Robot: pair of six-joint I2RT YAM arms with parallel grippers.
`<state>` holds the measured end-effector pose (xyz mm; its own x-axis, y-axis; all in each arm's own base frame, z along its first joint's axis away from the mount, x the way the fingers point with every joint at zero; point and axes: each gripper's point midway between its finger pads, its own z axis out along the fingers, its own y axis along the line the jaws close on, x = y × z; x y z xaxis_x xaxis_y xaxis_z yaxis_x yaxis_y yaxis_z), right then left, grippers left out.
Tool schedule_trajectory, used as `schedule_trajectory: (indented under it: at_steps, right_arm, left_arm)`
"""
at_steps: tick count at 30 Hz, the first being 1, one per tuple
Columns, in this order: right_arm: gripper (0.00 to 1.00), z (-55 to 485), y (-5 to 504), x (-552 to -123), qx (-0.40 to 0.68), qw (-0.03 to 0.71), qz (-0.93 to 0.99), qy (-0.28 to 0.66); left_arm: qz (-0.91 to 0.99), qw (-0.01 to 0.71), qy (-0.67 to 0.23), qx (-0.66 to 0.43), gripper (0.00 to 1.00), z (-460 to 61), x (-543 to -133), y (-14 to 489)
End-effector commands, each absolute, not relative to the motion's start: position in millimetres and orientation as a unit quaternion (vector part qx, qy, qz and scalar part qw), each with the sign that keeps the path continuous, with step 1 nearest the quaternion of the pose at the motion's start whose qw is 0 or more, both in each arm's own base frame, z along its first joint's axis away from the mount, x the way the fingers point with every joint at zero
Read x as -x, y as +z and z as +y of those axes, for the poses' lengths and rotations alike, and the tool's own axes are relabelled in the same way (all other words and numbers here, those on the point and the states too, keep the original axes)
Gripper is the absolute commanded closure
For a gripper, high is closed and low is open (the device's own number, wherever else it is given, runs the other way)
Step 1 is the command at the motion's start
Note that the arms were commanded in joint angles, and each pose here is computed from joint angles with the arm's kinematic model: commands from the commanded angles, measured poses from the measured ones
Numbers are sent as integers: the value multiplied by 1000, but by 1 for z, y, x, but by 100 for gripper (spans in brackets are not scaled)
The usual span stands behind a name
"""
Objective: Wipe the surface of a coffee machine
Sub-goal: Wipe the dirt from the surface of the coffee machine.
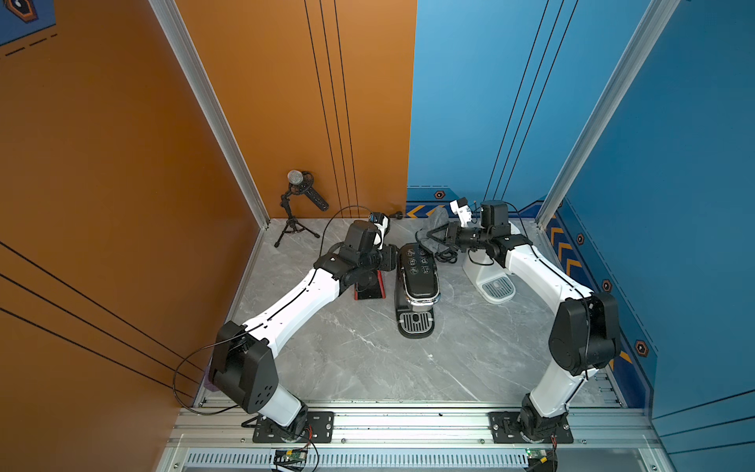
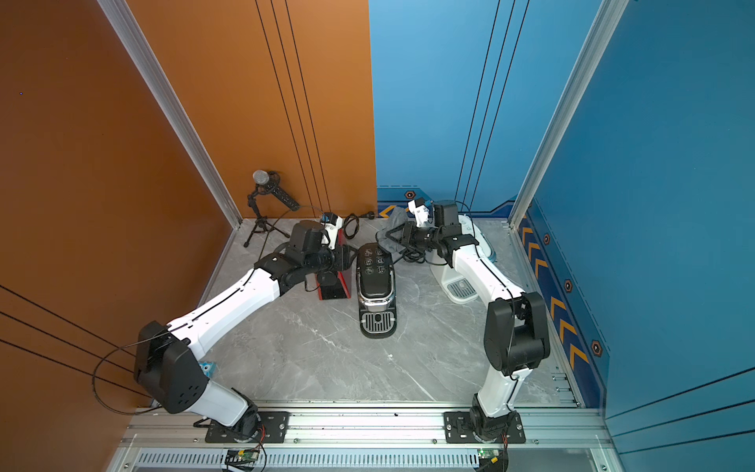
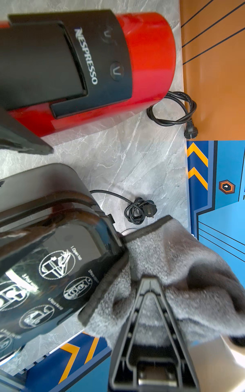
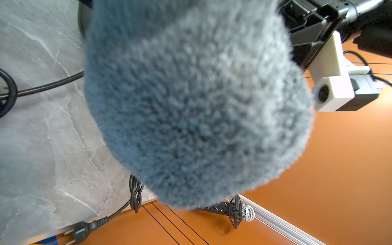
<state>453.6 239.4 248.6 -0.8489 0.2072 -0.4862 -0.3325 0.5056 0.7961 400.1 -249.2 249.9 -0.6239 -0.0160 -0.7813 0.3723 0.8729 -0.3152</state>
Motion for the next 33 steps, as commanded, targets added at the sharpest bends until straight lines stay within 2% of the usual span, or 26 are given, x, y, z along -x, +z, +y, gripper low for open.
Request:
schedule_trajectory:
  at_steps: [1, 6, 9, 10, 24, 28, 33]
  right_arm:
    - [73, 255, 225, -471, 38, 259, 829, 495]
    - [73, 287, 212, -482, 69, 230, 827, 508]
    - [73, 296, 194, -471, 99, 208, 853, 468]
    - [73, 297, 171, -469, 99, 187, 865, 456]
    - [74, 268, 62, -457, 78, 81, 914, 389]
    - [75, 266, 54, -461, 75, 81, 919, 377]
    - [76, 265, 80, -466, 83, 105, 912, 388]
  left_arm:
    - [869, 412, -245, -120, 44, -257, -389, 249]
    - [871, 405, -248, -126, 44, -264, -388, 244]
    - [873, 402, -246, -126, 44, -265, -389, 241]
    - [873, 402, -246, -127, 45, -266, -389, 241]
    - [872, 404, -244, -130, 44, -272, -395, 241]
    - [871, 409, -241, -127, 45, -272, -398, 245]
    - [870, 408, -245, -128, 44, -276, -402, 246]
